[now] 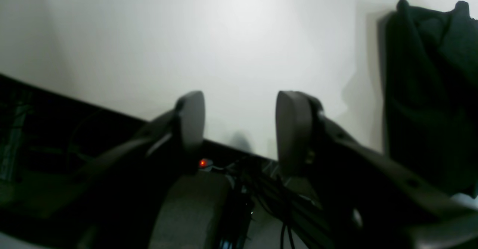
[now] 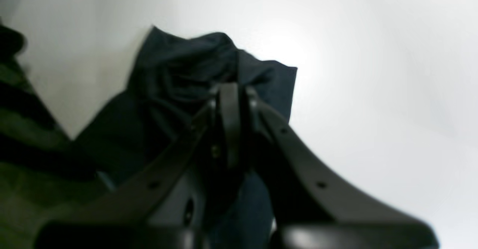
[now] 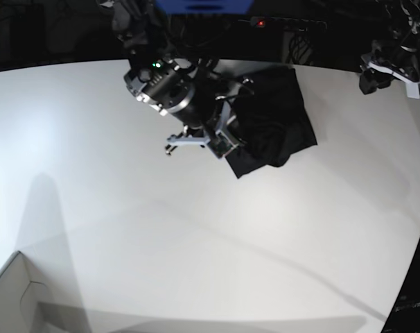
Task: Layout the t-shirt on the table in an organized manner, then fold the t-shirt properly
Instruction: 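Press the folded bundle with the right gripper and release it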
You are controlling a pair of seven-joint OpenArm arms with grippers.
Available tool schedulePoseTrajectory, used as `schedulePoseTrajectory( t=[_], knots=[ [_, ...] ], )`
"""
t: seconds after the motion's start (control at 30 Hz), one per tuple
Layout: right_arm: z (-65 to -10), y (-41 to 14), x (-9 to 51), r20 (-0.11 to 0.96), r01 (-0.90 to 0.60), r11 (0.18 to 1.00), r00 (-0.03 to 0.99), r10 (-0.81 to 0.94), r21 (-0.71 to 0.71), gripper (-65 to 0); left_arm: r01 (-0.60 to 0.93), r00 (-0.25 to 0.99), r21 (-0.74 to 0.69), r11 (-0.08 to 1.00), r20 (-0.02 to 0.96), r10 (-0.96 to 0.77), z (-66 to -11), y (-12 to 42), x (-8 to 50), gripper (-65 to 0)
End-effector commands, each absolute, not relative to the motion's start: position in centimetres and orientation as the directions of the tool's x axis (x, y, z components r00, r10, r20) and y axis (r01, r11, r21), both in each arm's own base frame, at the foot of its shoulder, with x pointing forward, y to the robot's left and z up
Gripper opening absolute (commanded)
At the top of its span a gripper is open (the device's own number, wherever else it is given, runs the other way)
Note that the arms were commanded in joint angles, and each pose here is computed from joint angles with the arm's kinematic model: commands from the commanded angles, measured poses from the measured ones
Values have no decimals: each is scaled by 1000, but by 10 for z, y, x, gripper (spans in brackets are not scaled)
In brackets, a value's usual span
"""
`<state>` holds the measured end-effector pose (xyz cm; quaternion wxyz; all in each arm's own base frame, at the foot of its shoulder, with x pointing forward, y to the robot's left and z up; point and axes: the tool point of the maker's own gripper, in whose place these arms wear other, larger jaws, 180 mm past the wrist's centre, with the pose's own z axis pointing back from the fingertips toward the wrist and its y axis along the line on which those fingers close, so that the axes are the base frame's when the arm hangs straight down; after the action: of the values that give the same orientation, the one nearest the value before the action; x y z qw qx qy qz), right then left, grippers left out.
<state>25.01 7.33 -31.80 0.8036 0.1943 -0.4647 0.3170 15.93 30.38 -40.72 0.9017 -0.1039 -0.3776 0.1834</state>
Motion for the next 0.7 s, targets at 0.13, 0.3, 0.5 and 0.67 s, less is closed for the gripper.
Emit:
schedulePoseTrajectory(
  t=[0.13, 0.3, 0.5, 0.67],
  knots=[
    [-301, 110, 204, 896, -783, 619, 314, 313, 58, -650, -234, 621, -322, 917, 676, 396, -396, 308, 166, -348],
    [-300, 144, 162, 896, -858, 504, 292, 334, 92, -650, -235, 621, -323, 917, 676, 397, -396, 309, 166, -348],
    [-305, 164, 138, 890, -896, 428, 284, 357, 114, -638, -234, 622, -321, 918, 676, 395, -396, 309, 166, -348],
    [-326, 162, 124, 861, -916, 389, 275, 427, 99, -480, -234, 622, -320, 918, 676, 394, -396, 310, 166, -348]
  ],
)
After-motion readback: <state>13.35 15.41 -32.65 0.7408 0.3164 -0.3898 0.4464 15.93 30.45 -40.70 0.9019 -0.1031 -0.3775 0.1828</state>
